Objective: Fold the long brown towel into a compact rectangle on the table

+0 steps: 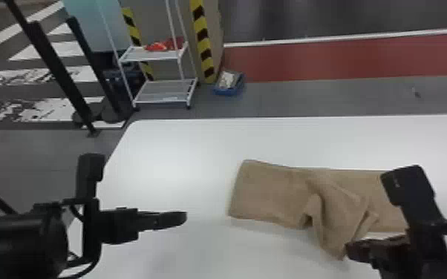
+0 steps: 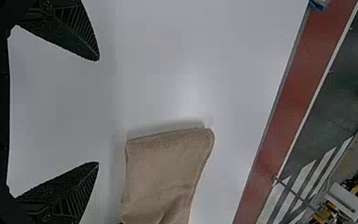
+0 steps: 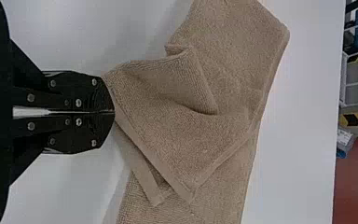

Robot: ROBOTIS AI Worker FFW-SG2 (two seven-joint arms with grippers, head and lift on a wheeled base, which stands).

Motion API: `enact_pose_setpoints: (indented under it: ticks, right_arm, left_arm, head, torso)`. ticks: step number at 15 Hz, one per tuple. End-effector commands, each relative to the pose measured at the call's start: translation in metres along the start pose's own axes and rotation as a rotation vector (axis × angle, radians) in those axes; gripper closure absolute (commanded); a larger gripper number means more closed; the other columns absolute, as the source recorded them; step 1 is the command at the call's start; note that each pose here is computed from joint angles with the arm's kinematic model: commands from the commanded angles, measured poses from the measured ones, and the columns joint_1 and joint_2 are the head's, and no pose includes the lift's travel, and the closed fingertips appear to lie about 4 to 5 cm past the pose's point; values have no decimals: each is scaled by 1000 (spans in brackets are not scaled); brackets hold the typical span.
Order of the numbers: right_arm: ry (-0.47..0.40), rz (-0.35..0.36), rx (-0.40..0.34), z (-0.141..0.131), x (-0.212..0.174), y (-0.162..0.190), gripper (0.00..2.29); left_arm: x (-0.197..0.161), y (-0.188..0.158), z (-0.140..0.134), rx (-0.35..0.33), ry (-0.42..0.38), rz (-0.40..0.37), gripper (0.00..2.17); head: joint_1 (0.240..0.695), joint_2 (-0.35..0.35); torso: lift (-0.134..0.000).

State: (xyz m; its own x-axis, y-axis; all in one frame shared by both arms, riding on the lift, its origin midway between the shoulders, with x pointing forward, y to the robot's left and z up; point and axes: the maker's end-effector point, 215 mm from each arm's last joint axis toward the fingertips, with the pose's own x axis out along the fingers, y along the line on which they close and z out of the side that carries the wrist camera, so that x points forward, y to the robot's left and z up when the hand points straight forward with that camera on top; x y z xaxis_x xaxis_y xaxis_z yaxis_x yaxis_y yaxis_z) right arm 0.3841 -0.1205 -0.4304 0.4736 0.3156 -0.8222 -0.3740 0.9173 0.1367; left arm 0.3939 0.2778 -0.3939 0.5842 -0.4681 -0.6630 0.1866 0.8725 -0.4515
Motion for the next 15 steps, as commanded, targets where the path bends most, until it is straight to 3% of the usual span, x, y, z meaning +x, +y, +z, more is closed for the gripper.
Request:
enact_pose_setpoints:
  ticks: [1,3,15]
  right_arm:
    - [-7,5,3,-1,-4,3,340]
    - [-2,3,7,-6,-4,3,242]
    - [35,-76,-18,-9,6,-12,211]
  left_arm:
    - [-2,2,1,3,0,1,90]
    - [-3,3,1,-2,-4,-2,90]
    - [-6,4,-4,-11,0,-15,100]
  head:
    - [695,226]
    - [695,231]
    - [695,225]
  torso:
    - [-125]
    - [-125]
    - [-125]
